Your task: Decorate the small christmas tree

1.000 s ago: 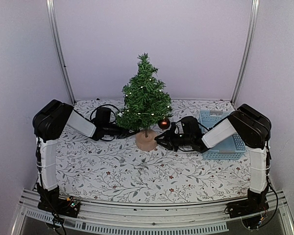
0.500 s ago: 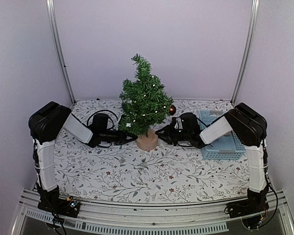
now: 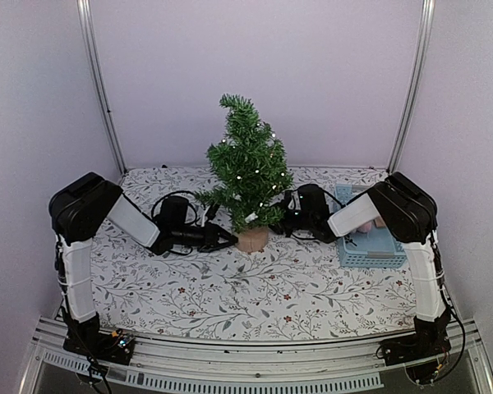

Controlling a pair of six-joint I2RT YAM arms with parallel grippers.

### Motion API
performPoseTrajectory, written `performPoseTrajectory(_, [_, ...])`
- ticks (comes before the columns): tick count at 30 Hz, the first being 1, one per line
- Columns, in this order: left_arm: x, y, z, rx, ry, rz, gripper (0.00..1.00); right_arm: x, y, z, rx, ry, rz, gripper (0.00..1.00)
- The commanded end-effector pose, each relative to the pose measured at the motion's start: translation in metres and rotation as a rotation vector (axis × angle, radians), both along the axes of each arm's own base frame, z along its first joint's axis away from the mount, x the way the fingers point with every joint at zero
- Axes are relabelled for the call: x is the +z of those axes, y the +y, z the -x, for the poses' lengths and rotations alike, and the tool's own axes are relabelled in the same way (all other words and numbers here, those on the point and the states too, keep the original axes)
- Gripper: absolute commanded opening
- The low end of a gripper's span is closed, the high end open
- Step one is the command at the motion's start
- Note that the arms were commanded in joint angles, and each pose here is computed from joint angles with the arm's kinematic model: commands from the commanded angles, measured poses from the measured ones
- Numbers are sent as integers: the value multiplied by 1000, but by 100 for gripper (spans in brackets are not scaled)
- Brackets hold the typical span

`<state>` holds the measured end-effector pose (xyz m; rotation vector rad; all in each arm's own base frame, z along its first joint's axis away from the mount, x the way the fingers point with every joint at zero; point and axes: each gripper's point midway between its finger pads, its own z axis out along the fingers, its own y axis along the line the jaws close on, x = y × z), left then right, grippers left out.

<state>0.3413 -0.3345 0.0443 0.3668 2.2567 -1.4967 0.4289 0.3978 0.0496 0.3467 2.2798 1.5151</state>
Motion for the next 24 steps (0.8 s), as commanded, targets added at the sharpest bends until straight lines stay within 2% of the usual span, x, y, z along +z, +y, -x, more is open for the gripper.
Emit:
performPoseTrajectory(1, [9,-12,6,-16,-21,19,24,-18,16,20,74,56,3,29])
performPoseTrajectory(11, [12,18,-1,153,-3,33,26,-15,-16,13,-21,63,43,40])
performPoseTrajectory(15, [12,28,-4,197,-5,28,29,-14,-34,10,-67,66,60,45])
performPoseTrajectory(24, [18,44,-13,259,-48,-4,34,7,-59,6,-109,24,88,48])
